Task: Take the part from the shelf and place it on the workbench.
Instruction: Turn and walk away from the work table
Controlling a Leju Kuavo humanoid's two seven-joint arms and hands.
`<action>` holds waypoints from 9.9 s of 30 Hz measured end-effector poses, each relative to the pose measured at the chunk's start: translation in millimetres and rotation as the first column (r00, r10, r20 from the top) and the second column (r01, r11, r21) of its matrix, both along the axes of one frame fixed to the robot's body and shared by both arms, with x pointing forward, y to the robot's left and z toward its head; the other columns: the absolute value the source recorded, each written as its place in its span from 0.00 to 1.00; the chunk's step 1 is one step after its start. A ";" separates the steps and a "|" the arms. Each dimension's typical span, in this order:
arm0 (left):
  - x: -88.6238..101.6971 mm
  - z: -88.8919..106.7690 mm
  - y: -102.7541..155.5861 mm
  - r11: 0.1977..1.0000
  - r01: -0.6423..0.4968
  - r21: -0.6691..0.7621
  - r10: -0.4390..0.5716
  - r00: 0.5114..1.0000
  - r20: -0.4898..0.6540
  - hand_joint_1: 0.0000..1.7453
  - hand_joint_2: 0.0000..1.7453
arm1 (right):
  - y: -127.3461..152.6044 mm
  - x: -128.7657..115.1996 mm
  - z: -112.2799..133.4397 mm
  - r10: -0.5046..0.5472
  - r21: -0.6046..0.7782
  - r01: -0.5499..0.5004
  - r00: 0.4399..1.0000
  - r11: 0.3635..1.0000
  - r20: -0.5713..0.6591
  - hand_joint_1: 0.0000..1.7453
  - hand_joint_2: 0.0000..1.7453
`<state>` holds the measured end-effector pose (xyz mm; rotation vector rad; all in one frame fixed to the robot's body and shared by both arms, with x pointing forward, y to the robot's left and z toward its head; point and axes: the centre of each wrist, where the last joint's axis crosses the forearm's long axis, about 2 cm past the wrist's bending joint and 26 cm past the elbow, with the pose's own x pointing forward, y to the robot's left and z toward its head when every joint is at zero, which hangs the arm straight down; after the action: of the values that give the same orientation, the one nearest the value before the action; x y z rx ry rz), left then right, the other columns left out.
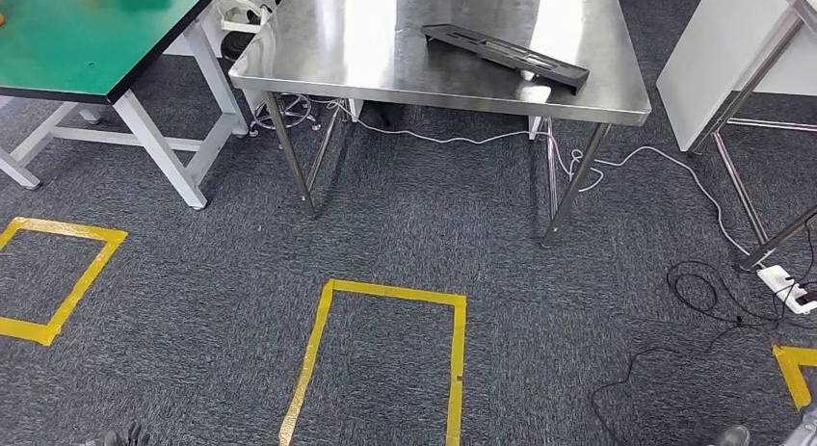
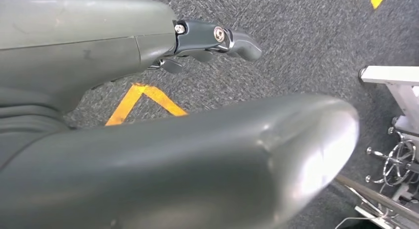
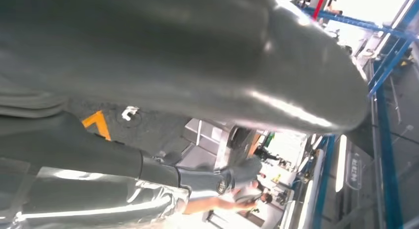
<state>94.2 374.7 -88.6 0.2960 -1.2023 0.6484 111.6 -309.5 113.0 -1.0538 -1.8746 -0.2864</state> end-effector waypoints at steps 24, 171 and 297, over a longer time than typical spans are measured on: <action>1.7 -0.4 -2.7 1.000 -0.010 -0.006 0.010 1.000 -0.019 0.00 0.00 | -1.7 -0.6 -3.5 -0.005 -0.004 0.005 0.999 1.000 -0.031 0.00 0.00; 21.3 8.1 3.3 0.992 -0.123 -0.013 0.124 0.990 0.072 0.00 0.00 | 15.0 42.0 -53.6 0.117 0.226 -0.081 0.981 0.971 -0.154 0.00 0.00; -10.5 -0.1 -16.9 0.990 -0.139 -0.025 0.138 0.990 -0.007 0.00 0.00 | 1.5 9.4 -71.3 0.122 0.161 -0.069 0.932 0.984 -0.343 0.00 0.00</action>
<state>83.6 357.8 -88.7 0.3621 -1.1747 0.7823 120.9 -308.0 41.6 -0.8474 -1.5509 -0.1628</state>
